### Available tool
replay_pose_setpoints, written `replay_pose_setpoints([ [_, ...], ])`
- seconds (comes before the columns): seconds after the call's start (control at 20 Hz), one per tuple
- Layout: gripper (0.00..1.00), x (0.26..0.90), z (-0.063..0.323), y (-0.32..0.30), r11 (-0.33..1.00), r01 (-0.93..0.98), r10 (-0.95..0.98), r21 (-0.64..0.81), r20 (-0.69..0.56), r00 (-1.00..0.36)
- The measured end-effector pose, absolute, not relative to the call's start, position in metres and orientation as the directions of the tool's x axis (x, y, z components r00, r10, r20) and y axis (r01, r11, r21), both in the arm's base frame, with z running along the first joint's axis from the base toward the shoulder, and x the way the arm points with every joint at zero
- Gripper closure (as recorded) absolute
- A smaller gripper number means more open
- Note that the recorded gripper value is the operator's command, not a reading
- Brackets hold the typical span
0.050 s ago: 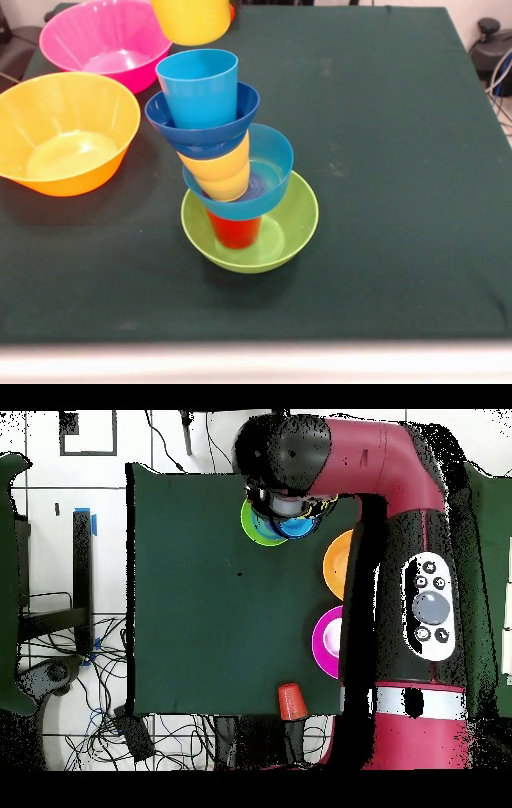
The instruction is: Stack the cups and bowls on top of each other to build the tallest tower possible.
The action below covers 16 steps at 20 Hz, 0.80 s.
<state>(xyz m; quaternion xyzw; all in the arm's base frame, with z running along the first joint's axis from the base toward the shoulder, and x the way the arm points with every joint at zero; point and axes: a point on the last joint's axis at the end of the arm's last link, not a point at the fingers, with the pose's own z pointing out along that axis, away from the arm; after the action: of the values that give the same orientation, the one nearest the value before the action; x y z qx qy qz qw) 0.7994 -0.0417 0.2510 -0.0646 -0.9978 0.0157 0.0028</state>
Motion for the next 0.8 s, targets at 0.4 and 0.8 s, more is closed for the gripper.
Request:
replay_pose_setpoints([
  [0.4, 1.0, 0.802, 0.253, -0.038, 0.992, 0.122, 0.122, -0.028, -0.005, -0.992],
  [0.8, 1.0, 0.806, 0.254, -0.031, 0.994, 0.11, 0.11, -0.017, -0.012, -0.994],
])
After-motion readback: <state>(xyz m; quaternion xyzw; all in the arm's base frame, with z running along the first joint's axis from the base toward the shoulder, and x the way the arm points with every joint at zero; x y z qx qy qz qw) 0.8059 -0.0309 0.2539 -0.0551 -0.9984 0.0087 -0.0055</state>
